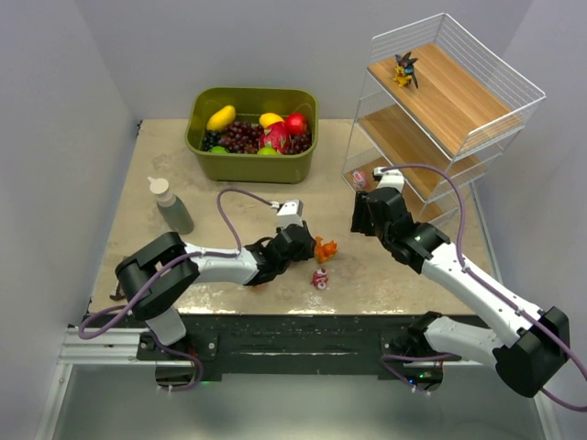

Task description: Place and organize the plastic toys onto the shelf

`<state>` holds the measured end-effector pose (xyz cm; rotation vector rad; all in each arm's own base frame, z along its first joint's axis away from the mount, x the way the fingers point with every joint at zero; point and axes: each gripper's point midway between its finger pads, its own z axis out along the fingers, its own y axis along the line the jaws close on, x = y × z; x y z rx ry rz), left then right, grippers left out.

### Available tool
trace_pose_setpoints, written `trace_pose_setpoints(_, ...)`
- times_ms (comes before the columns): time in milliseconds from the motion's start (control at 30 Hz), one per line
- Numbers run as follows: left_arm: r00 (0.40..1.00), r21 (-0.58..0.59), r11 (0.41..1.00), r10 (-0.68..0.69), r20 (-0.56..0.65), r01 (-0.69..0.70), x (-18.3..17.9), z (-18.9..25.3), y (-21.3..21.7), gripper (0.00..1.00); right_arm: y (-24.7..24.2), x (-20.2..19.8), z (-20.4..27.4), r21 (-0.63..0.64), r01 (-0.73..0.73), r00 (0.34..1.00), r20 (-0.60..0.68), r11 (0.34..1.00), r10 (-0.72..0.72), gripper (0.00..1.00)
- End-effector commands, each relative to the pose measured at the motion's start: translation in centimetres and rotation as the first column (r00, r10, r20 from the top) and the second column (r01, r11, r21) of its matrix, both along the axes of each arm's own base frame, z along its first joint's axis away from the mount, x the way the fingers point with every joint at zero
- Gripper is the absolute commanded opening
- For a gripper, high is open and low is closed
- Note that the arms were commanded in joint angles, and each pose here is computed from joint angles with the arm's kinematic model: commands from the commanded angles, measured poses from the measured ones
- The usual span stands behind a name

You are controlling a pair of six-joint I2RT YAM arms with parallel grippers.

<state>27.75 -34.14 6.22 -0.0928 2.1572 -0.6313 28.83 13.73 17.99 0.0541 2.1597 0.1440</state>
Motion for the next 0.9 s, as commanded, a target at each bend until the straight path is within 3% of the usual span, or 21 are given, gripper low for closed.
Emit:
trace_pose_setpoints(0, 0.992, -0.045, 0.997, -0.065, 0.11, 0.07, 1.2, 4.2, -2.1, 0.0, 0.3, 0.0, 2.1, 0.018, -0.039, 0.998, 0.045, 0.999, 0.038, 0.6)
trace_pose_setpoints(267, 0.938, -0.191, 0.922, -0.311, 0.153, 0.336, -0.5, 11.1, -2.1, 0.0, 2.5, -1.1, 7.6, 0.053, -0.244, 0.96, 0.156, 0.968, 0.233, 0.63)
trace_pose_setpoints(400, 0.9, -0.251, 0.866, -0.399, 0.175, 0.432, -0.7, 13.9, -0.1, 0.0, 4.6, -2.1, 10.9, 0.064, -0.409, 0.889, 0.252, 0.91, 0.382, 0.65)
trace_pose_setpoints(433, 0.865, -0.272, 0.822, -0.466, 0.185, 0.5, -1.9, 14.8, -0.2, 0.0, 5.6, -2.8, 11.6, 0.064, -0.484, 0.85, 0.27, 0.873, 0.452, 0.66)
trace_pose_setpoints(500, 0.844, -0.289, 0.793, -0.506, 0.176, 0.536, -2.1, 15.4, 0.6, 0.0, 6.9, -3.7, 12.5, 0.069, -0.568, 0.798, 0.293, 0.82, 0.527, 0.66)
trace_pose_setpoints(600, 0.763, -0.344, 0.686, -0.615, 0.197, 0.642, -4.2, 16.5, 1.0, 0.0, 8.1, -4.9, 14.6, 0.055, -0.658, 0.716, 0.354, 0.751, 0.602, 0.67)
trace_pose_setpoints(633, 0.715, -0.376, 0.622, -0.671, 0.195, 0.687, -5.8, 16.8, 1.1, 0.0, 8.3, -5.3, 15.6, 0.036, -0.682, 0.685, 0.38, 0.73, 0.622, 0.67)
trace_pose_setpoints(733, 0.624, -0.397, 0.512, -0.746, 0.234, 0.762, -8.3, 17.7, 1.5, 0.0, 9.7, -7.7, 17.9, -0.011, -0.801, 0.53, 0.45, 0.598, 0.719, 0.68)
trace_pose_setpoints(767, 0.61, -0.401, 0.496, -0.756, 0.235, 0.77, -8.7, 17.8, 1.6, 0.0, 10.4, -9.0, 18.4, -0.024, -0.852, 0.454, 0.467, 0.524, 0.759, 0.69)
trace_pose_setpoints(867, 0.554, -0.394, 0.436, -0.79, 0.263, 0.809, -10.4, 19.1, 2.1, 0.0, 10.9, -10.8, 19.6, -0.087, -0.899, 0.333, 0.501, 0.43, 0.799, 0.69)
